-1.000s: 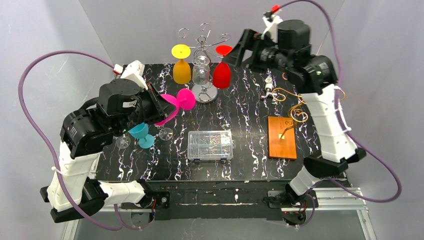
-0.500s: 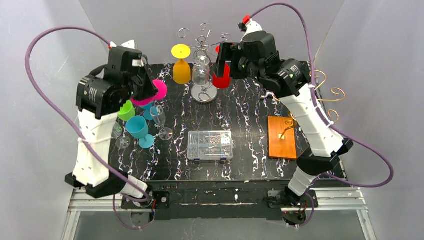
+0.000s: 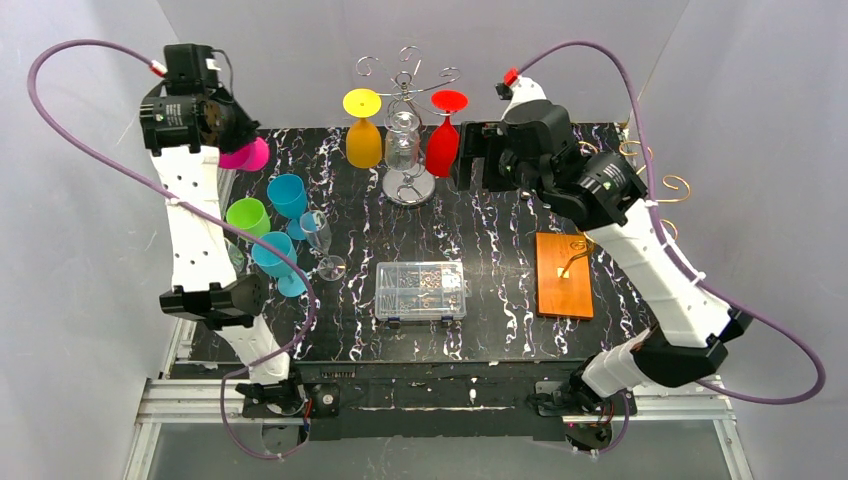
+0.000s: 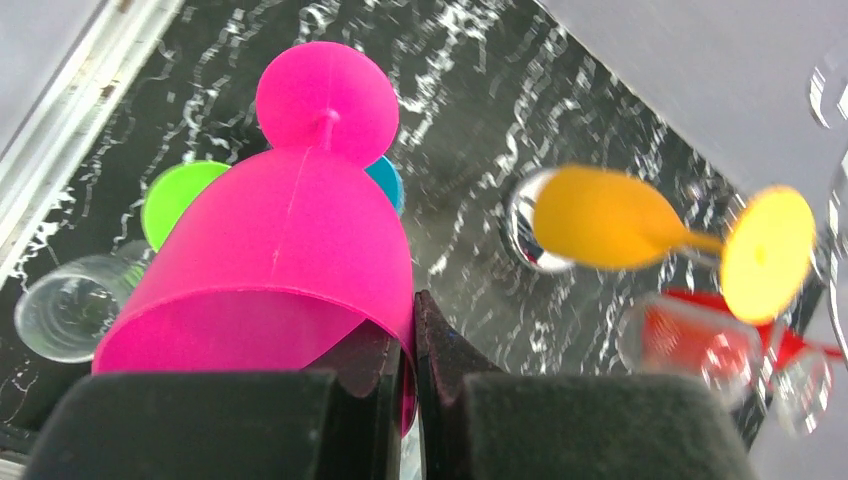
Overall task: Take the wine glass off the wine glass rack
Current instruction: Place the wine glass at the center of the board.
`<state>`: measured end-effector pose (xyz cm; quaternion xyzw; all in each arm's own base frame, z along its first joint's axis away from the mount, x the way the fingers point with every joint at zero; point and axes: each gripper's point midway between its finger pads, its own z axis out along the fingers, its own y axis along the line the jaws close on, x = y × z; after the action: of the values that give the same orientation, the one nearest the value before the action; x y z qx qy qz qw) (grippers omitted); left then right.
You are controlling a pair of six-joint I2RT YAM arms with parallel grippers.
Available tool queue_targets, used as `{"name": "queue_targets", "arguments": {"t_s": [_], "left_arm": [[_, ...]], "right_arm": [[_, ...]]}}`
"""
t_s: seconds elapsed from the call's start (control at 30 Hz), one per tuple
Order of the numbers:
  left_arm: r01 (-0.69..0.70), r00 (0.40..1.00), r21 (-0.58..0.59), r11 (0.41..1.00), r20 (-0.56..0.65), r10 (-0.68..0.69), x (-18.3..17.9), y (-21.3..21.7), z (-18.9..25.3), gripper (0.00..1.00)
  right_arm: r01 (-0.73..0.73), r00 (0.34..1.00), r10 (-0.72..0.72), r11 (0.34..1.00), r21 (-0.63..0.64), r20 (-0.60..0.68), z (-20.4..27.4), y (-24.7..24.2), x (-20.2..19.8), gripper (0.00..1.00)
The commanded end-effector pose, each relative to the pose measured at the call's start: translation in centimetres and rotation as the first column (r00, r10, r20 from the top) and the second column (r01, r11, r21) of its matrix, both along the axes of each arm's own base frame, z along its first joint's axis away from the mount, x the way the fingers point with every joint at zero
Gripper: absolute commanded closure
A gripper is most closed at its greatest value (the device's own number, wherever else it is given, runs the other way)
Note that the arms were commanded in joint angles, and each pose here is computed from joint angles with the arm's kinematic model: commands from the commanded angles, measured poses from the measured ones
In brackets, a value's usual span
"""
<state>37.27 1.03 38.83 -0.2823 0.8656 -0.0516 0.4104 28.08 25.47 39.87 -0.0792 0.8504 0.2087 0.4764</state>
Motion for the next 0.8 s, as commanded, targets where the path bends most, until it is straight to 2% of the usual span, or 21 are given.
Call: {"name": "queue_targets", "arguments": {"t_s": [0.0,0.37,0.77], "left_arm": [[-0.057,0.997,-0.012,0.998,0.042,0.058,1.6,3.7,0.5,1.0],[-0.086,0.984,0.005,0.996,-0.153,0.086,6.3,7.3,-7.5,1.0],[-0.083,0.945,0.007,0.997,-0.318,0.081,8.4,9.6,-14.8,1.0]], "right_arm": [[-0.008,0.997,0.004,0.999,0.047,0.071,1.7,-0.7,-0.6,0.02],[-0.034,0.999,0.034,0.999,-0.003,0.04,-1.3,-1.2,-1.4,0.02],[-0.045,0.998,0.046,0.999,-0.011,0.047,-2.1,-1.3,-1.6,0.02]]}}
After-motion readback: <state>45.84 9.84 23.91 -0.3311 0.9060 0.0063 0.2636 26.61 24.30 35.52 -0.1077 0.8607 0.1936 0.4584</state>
